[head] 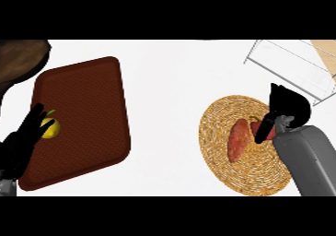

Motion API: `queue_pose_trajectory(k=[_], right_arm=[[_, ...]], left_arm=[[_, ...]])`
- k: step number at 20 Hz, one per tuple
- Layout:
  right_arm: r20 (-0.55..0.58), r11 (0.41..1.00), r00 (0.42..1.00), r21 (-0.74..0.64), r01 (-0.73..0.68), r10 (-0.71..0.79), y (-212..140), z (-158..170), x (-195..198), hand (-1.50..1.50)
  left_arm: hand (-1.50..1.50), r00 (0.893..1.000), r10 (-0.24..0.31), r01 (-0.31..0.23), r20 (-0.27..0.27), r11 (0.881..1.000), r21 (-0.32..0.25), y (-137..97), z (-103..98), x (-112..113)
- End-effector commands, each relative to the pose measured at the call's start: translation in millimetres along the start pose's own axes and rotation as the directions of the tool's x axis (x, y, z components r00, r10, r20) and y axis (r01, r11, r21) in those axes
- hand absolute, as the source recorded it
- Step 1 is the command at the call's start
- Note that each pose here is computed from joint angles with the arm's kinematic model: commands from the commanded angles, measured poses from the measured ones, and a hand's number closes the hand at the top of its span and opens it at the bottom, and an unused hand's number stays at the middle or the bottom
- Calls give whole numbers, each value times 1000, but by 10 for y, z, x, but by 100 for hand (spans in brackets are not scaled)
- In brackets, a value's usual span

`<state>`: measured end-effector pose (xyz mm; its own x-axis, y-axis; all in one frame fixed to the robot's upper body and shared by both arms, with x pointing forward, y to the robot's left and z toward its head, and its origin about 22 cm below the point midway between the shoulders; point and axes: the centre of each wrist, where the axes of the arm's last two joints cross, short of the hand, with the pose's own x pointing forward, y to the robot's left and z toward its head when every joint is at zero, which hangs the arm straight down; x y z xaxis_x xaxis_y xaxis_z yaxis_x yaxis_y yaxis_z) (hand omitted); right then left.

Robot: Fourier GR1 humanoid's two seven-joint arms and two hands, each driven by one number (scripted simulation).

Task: Pick the bell pepper from the placemat and place it in the tiered shelf

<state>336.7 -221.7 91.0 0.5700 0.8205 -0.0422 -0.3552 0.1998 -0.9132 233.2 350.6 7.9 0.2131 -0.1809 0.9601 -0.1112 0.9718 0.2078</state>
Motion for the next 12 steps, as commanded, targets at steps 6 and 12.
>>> queue_pose_trajectory(k=[6,12], right_arm=[[-93,999,995,3,-35,36,210,-191,-357,-150],[-100,999,994,22,-49,51,302,-228,-35,-150]], left_arm=[[0,1000,-2,2,-20,1000,-11,-49,-139,5],[0,999,-16,16,-30,1000,-3,-14,114,0]])
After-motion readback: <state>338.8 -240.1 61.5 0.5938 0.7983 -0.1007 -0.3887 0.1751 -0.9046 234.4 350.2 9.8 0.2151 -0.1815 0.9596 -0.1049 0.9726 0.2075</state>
